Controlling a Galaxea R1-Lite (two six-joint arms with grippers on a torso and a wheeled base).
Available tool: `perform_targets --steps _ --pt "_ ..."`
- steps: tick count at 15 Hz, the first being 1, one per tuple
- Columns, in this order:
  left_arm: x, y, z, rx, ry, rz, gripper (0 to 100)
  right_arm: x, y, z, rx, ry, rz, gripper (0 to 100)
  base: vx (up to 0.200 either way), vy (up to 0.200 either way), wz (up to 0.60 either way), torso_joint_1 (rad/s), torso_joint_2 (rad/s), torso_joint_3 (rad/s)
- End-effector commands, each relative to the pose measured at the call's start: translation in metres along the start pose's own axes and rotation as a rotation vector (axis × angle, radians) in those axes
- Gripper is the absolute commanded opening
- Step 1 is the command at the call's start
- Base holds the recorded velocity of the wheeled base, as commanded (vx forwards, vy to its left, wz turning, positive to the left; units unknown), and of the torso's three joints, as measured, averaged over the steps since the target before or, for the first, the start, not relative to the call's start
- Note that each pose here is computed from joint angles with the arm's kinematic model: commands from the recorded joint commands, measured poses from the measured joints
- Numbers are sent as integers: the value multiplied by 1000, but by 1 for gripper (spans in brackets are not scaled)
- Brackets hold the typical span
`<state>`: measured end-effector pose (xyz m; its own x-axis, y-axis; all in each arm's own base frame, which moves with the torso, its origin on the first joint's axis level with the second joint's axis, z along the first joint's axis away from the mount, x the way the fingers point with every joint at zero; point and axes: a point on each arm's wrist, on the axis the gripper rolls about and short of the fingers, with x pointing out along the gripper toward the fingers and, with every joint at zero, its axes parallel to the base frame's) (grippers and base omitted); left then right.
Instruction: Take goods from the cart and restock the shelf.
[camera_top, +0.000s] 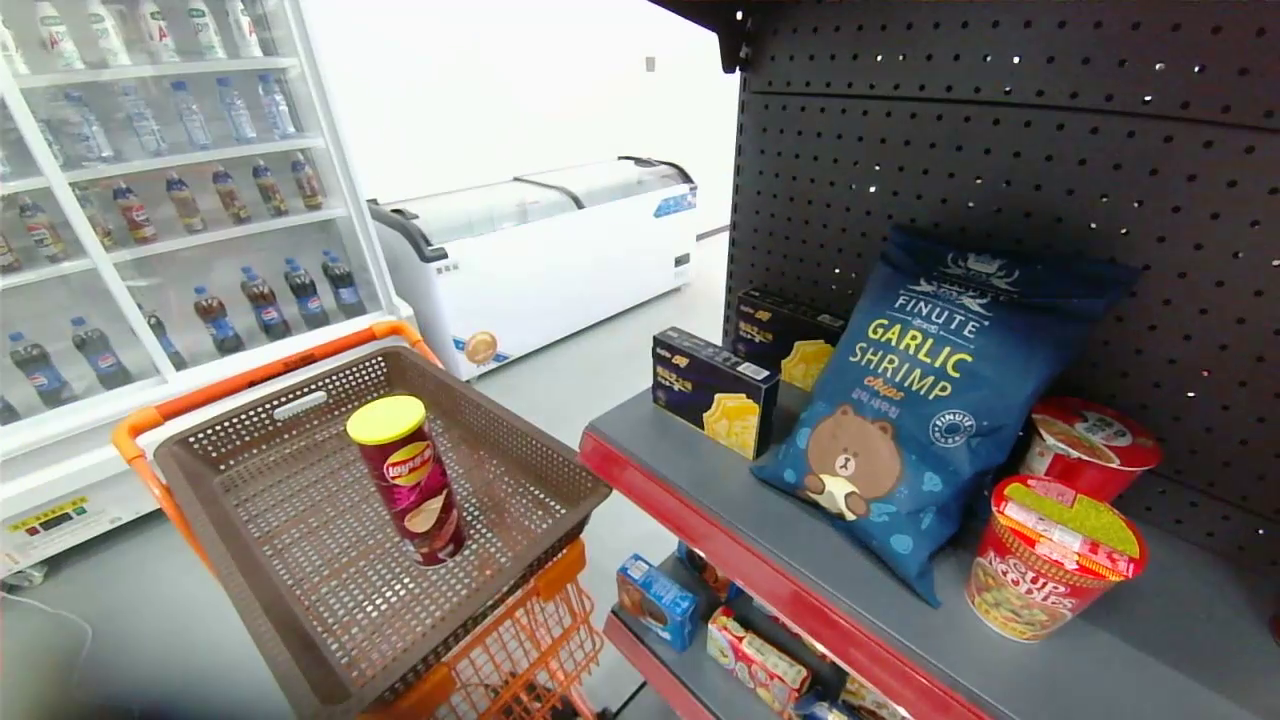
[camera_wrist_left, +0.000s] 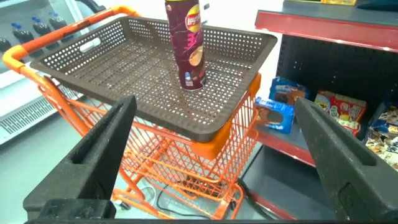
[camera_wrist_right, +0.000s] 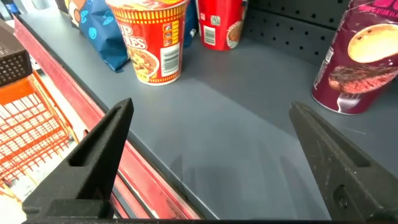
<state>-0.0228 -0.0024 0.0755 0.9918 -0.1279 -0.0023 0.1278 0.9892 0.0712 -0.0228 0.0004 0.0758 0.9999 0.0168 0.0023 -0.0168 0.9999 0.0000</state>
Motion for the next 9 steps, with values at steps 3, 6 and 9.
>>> perform_targets --steps 3,6,9 --pt "16 7 62 20 78 -13 100 0 0 0 0 -2 0 100 0 0 0 0 0 0" --pt "54 15 108 -105 209 57 100 0 0 0 0 -1 0 100 0 0 0 0 0 0" --pt "115 38 130 -211 366 83 100 0 0 0 0 -1 0 100 0 0 0 0 0 0"
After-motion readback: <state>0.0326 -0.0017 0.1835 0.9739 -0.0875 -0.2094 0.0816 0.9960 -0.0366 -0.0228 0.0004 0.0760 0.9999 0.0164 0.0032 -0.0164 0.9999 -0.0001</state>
